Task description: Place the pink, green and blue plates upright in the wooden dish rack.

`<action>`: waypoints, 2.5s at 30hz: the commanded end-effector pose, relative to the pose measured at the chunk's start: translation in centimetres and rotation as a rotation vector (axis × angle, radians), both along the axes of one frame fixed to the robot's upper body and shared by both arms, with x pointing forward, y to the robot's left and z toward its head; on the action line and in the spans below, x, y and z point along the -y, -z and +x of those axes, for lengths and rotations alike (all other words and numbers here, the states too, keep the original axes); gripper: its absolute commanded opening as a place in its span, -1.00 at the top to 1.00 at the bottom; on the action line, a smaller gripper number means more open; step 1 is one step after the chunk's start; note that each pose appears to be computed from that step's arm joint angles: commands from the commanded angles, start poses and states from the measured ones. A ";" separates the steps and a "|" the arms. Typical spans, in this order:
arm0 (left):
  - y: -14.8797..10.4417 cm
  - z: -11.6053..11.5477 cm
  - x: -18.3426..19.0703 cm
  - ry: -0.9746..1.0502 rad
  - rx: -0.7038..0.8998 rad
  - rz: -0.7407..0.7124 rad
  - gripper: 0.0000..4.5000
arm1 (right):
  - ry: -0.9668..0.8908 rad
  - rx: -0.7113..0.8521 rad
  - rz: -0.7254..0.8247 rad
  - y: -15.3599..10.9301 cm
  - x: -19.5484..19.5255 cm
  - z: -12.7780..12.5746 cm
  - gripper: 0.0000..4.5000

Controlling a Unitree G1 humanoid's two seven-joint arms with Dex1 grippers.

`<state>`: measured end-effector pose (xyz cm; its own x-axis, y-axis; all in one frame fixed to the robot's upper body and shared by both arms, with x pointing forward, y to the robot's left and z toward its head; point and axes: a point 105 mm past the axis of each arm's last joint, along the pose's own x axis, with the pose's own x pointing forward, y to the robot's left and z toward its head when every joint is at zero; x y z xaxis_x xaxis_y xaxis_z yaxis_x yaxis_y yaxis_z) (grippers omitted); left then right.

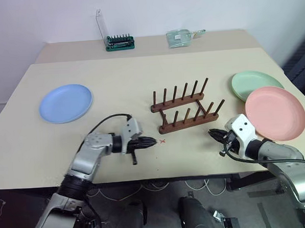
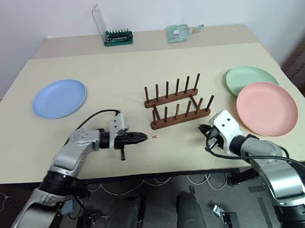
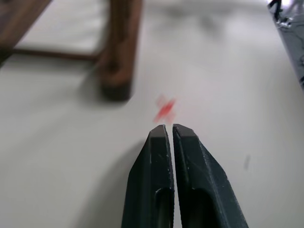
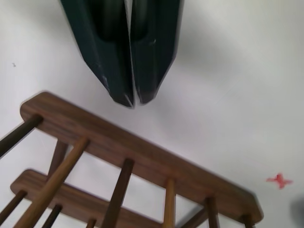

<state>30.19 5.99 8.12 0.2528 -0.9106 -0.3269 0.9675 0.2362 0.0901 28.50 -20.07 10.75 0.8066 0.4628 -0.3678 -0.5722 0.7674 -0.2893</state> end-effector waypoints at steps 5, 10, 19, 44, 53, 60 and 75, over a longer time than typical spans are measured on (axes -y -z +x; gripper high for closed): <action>0.2 0.8 2.0 -0.078 0.083 0.040 0.79 | 0.132 0.032 -0.112 1.3 1.0 2.6 0.99; 0.5 2.9 1.4 -0.206 0.116 0.068 0.79 | 0.157 0.040 -0.167 2.4 0.8 4.4 0.99; 0.1 6.4 -0.6 -0.416 0.202 0.078 0.79 | 0.127 0.127 -0.181 1.4 -1.6 7.2 0.99; -4.7 0.6 2.9 -0.067 0.190 -0.230 0.80 | 0.203 0.162 -0.231 -4.9 5.0 1.0 -0.28; -5.3 -0.9 4.3 0.051 0.135 -0.276 0.80 | 0.525 0.065 -0.317 -1.4 10.7 0.3 -0.99; -5.1 -0.7 4.0 0.030 0.139 -0.267 0.80 | 0.543 0.047 -0.326 -0.1 11.0 0.8 -0.38; -4.7 -0.7 3.8 0.016 0.141 -0.258 0.80 | 0.367 0.216 -0.506 -6.1 10.0 1.2 0.99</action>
<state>29.81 2.36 12.06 0.2783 -0.9581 -0.0680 0.9546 0.2680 0.1298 29.52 -30.96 13.00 0.9198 -0.1002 -0.3795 -0.2036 0.7048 -0.6796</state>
